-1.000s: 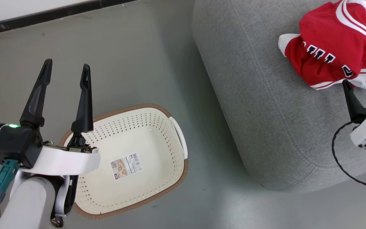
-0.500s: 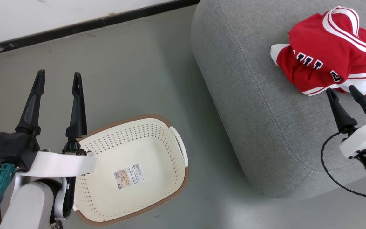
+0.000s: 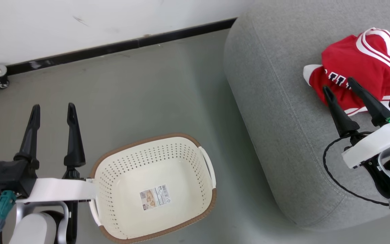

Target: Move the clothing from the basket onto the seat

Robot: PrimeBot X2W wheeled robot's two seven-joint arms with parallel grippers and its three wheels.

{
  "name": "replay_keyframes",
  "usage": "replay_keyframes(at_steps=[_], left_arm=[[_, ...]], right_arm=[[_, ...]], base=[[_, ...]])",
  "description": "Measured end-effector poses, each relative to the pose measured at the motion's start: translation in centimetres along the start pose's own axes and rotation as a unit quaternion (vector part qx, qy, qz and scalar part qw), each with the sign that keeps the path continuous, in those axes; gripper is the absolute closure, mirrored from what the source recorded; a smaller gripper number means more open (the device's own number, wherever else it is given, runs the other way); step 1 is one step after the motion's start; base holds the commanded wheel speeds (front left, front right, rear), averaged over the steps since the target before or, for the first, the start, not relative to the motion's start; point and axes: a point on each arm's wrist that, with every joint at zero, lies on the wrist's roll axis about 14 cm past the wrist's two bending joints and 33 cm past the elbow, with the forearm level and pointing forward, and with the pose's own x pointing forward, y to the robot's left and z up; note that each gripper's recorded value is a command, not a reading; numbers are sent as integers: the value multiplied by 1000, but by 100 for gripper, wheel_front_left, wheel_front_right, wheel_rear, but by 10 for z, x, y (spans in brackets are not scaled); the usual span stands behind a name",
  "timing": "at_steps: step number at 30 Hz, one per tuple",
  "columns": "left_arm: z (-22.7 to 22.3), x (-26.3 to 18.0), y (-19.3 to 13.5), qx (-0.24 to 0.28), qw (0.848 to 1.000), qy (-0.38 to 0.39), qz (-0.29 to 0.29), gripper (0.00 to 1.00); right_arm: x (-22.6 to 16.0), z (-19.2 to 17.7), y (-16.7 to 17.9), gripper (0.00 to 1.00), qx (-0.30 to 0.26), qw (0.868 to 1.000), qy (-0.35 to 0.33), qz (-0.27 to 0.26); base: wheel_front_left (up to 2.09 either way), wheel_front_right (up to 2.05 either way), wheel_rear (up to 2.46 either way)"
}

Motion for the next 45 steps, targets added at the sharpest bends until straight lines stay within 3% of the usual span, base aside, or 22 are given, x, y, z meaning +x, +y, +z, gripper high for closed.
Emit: replay_keyframes(at_steps=[12,21,31,45], left_arm=[[9,-42,38,15,998,11,68,0],[14,-69,51,19,995,17,95,0],[24,-90,51,10,994,9,105,0],[23,-117,49,15,994,18,106,0]], right_arm=[[14,44,49,0,-71,992,-77,66],[13,67,80,0,-47,986,-134,84],[-1,40,102,0,-3,989,-122,87],[-24,15,122,0,-4,990,-108,88]], base=[[0,0,0],[0,0,0],[0,0,0],[0,0,0]])
